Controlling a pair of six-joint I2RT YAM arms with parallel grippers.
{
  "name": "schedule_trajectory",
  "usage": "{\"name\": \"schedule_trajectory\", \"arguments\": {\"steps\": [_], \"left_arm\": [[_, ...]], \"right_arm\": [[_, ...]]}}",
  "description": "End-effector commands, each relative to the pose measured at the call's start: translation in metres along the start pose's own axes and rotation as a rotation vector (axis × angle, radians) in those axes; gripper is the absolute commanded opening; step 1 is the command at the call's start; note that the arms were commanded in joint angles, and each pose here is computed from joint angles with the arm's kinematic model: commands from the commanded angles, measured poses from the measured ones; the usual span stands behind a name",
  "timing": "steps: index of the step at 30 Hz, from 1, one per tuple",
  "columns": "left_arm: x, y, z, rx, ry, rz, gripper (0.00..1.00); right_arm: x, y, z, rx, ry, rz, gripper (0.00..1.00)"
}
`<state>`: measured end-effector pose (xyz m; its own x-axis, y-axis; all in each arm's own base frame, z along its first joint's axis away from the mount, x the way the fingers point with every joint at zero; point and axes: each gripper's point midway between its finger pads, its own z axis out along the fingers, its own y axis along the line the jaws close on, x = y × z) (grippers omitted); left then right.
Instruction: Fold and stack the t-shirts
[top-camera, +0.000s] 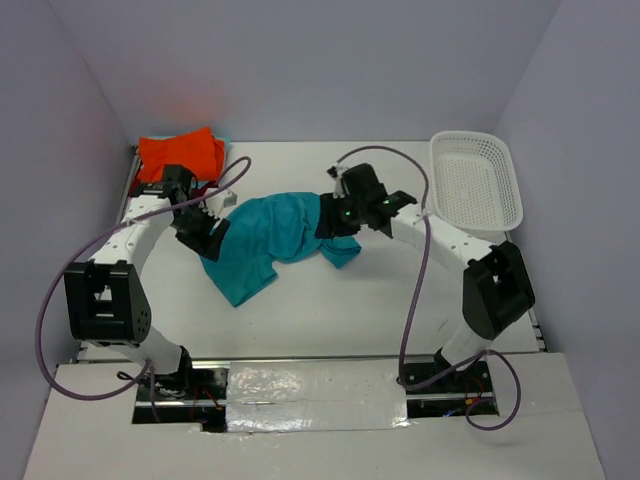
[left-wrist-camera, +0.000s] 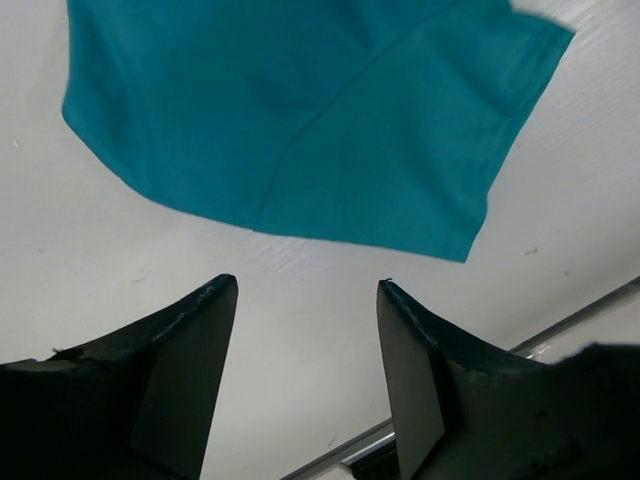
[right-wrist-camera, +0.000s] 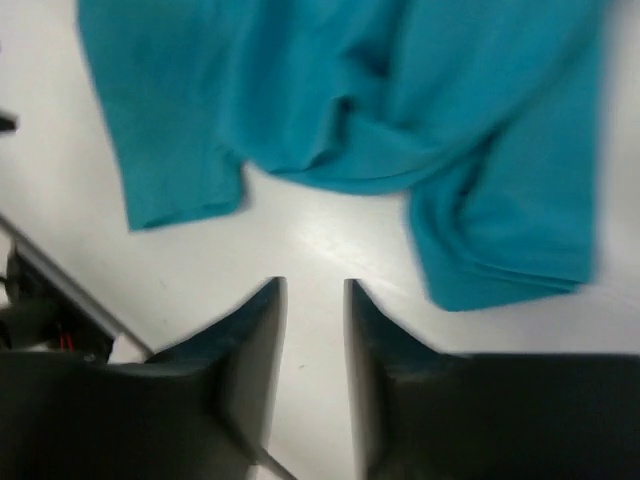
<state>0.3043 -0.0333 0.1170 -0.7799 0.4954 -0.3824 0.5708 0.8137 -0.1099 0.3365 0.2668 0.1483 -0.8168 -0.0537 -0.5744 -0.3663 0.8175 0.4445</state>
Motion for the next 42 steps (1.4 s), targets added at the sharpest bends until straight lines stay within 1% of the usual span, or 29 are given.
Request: {"name": "schedule_trajectory", "arguments": {"steps": [1,2,3,4,5,6,7,8,9,10,11,12,15,18,22,24,26,27,28,29,30,33,34,36,37,39,40,41,42], "left_arm": [[0.015,0.010,0.001,-0.071,0.005,0.061,0.73],[0.022,0.004,0.009,-0.056,0.030,0.077,0.79],[0.021,0.012,0.019,-0.101,0.031,0.069,0.81],[0.028,0.022,0.025,-0.160,0.055,0.018,0.80],[0.034,0.052,0.016,-0.245,0.044,-0.093,0.79],[0.030,0.056,0.012,-0.180,-0.031,-0.239,0.74],[0.013,0.069,-0.007,-0.143,-0.143,-0.330,0.72],[0.023,0.097,-0.029,-0.145,-0.227,-0.472,0.71],[0.010,0.105,-0.049,-0.126,-0.319,-0.513,0.69],[0.017,0.120,-0.065,-0.165,-0.358,-0.558,0.69],[0.016,0.127,-0.079,-0.194,-0.396,-0.577,0.69],[0.006,0.130,-0.107,-0.236,-0.491,-0.545,0.69],[0.004,0.142,-0.160,-0.355,-0.595,-0.546,0.72],[0.015,0.160,-0.175,-0.419,-0.567,-0.607,0.72],[0.026,0.170,-0.182,-0.452,-0.564,-0.648,0.71],[0.024,0.166,-0.183,-0.444,-0.574,-0.641,0.71],[0.022,0.164,-0.182,-0.429,-0.584,-0.647,0.71],[0.022,0.164,-0.182,-0.431,-0.588,-0.647,0.70],[0.022,0.165,-0.184,-0.440,-0.590,-0.648,0.70],[0.021,0.165,-0.185,-0.444,-0.592,-0.643,0.70],[0.021,0.165,-0.186,-0.446,-0.592,-0.642,0.70],[0.020,0.166,-0.191,-0.464,-0.596,-0.625,0.70],[0.020,0.166,-0.192,-0.466,-0.600,-0.624,0.70],[0.015,0.166,-0.196,-0.466,-0.616,-0.614,0.70],[0.014,0.167,-0.197,-0.466,-0.621,-0.613,0.70],[0.008,0.170,-0.205,-0.473,-0.647,-0.600,0.70],[0.005,0.172,-0.205,-0.469,-0.651,-0.598,0.70],[-0.002,0.175,-0.215,-0.481,-0.674,-0.582,0.70],[-0.009,0.175,-0.218,-0.469,-0.690,-0.573,0.70]], "right_arm": [[0.021,0.049,0.015,-0.085,0.000,-0.161,0.53],[0.022,0.054,0.019,-0.086,-0.001,-0.176,0.57],[0.021,0.060,0.025,-0.091,0.000,-0.196,0.61],[0.028,0.077,0.028,-0.114,0.007,-0.255,0.62],[0.028,0.089,0.032,-0.127,-0.008,-0.305,0.63],[0.029,0.103,0.041,-0.128,-0.017,-0.356,0.67],[0.045,0.131,0.046,-0.174,-0.001,-0.429,0.68],[0.050,0.144,0.053,-0.188,0.005,-0.490,0.69],[0.050,0.161,0.069,-0.193,0.011,-0.528,0.71],[0.055,0.172,0.078,-0.193,0.023,-0.562,0.71],[0.073,0.187,0.085,-0.190,0.063,-0.622,0.73],[0.070,0.196,0.105,-0.157,0.058,-0.648,0.75],[0.091,0.206,0.145,-0.112,0.123,-0.683,0.82],[0.114,0.194,0.176,-0.069,0.218,-0.683,0.84],[0.142,0.166,0.188,0.034,0.308,-0.710,0.83],[0.165,0.160,0.182,0.036,0.339,-0.741,0.78],[0.185,0.156,0.182,0.021,0.379,-0.727,0.65],[0.189,0.153,0.183,0.023,0.396,-0.727,0.57],[0.191,0.149,0.182,0.043,0.411,-0.719,0.25],[0.189,0.147,0.180,0.062,0.411,-0.722,0.09],[0.184,0.148,0.178,0.071,0.402,-0.735,0.00],[0.148,0.173,0.158,0.020,0.323,-0.756,0.00],[0.116,0.205,0.141,-0.046,0.242,-0.764,0.00],[0.087,0.246,0.109,-0.157,0.191,-0.762,0.00],[0.037,0.295,0.068,-0.259,0.038,-0.758,0.00],[-0.003,0.345,0.007,-0.435,-0.092,-0.733,0.00],[-0.042,0.366,-0.051,-0.524,-0.231,-0.705,0.00],[-0.059,0.371,-0.077,-0.571,-0.276,-0.635,0.00],[-0.086,0.384,-0.109,-0.657,-0.395,-0.595,0.00]]}}
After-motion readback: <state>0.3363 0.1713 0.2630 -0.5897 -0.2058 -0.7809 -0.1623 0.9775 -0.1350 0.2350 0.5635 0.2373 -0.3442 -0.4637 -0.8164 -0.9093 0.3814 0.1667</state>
